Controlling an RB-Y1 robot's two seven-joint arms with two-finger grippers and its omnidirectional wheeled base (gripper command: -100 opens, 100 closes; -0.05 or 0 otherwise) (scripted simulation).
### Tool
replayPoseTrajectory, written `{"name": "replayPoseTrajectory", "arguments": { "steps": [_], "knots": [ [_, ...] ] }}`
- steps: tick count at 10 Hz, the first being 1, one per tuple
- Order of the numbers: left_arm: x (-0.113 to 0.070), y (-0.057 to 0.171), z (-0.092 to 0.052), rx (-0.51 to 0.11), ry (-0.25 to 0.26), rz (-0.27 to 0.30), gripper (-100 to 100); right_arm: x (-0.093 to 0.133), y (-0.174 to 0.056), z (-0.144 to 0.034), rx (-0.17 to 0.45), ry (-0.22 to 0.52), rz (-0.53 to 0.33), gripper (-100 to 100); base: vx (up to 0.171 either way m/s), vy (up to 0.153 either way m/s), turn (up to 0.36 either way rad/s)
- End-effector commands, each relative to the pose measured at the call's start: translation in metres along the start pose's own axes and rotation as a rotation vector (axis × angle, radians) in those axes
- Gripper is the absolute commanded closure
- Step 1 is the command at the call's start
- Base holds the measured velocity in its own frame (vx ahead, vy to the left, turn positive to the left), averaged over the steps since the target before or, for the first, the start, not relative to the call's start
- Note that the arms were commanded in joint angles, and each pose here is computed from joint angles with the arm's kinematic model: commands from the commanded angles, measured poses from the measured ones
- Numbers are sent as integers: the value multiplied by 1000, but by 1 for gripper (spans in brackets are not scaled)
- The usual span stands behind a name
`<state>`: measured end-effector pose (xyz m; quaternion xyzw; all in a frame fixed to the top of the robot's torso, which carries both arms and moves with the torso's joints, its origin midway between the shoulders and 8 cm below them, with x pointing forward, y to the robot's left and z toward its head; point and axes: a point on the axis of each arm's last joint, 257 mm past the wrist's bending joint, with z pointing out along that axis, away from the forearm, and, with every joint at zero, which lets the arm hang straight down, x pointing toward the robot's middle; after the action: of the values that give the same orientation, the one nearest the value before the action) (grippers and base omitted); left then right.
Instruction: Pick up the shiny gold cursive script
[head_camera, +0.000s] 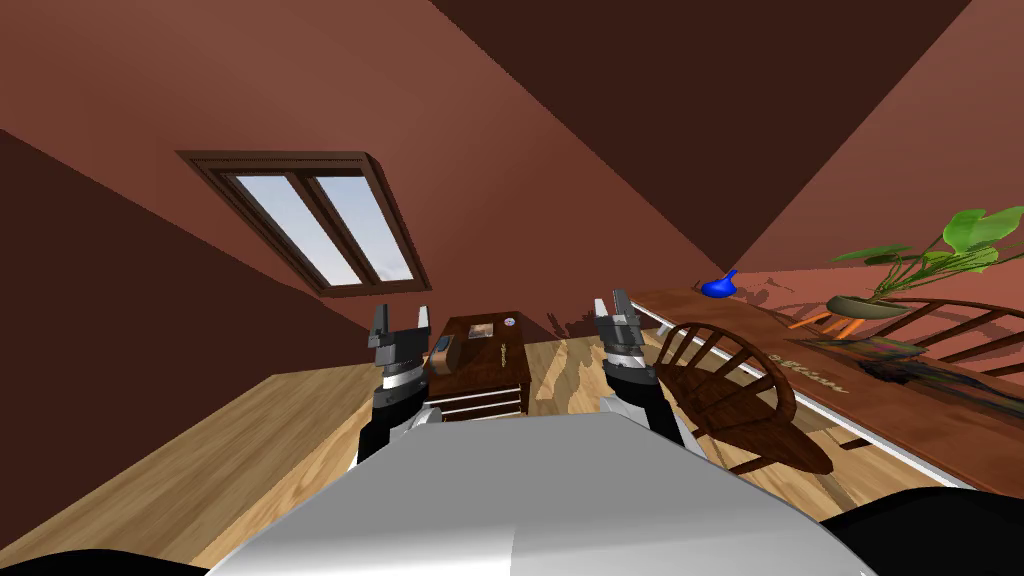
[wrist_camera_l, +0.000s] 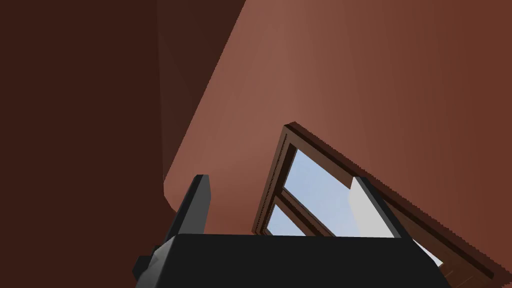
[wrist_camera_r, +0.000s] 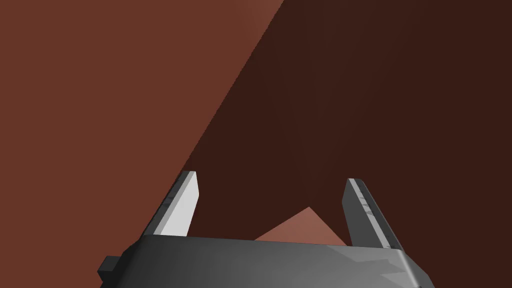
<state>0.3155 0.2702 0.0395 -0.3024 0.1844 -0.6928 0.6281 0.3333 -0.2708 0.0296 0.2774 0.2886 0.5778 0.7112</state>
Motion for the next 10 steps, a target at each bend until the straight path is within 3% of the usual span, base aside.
{"name": "replayPoseTrajectory", "arguments": {
  "steps": [1, 5, 9, 10],
  "knots": [
    [1, 9, -3, -33, 22, 7, -100, 0, 0, 0, 0, 0, 0, 0, -18, -29, -25],
    [-11, 57, -25, -200, 54, 29, -100, 0, 0, 0, 0, 0, 0, 0, -53, -97, -34],
    [-48, 126, -72, -452, 15, 52, -100, 0, 0, 0, 0, 0, 0, 0, -53, -159, -48],
    [-48, 127, -72, -455, 14, 52, -100, 0, 0, 0, 0, 0, 0, 0, -57, -128, -8]
  ]
}}
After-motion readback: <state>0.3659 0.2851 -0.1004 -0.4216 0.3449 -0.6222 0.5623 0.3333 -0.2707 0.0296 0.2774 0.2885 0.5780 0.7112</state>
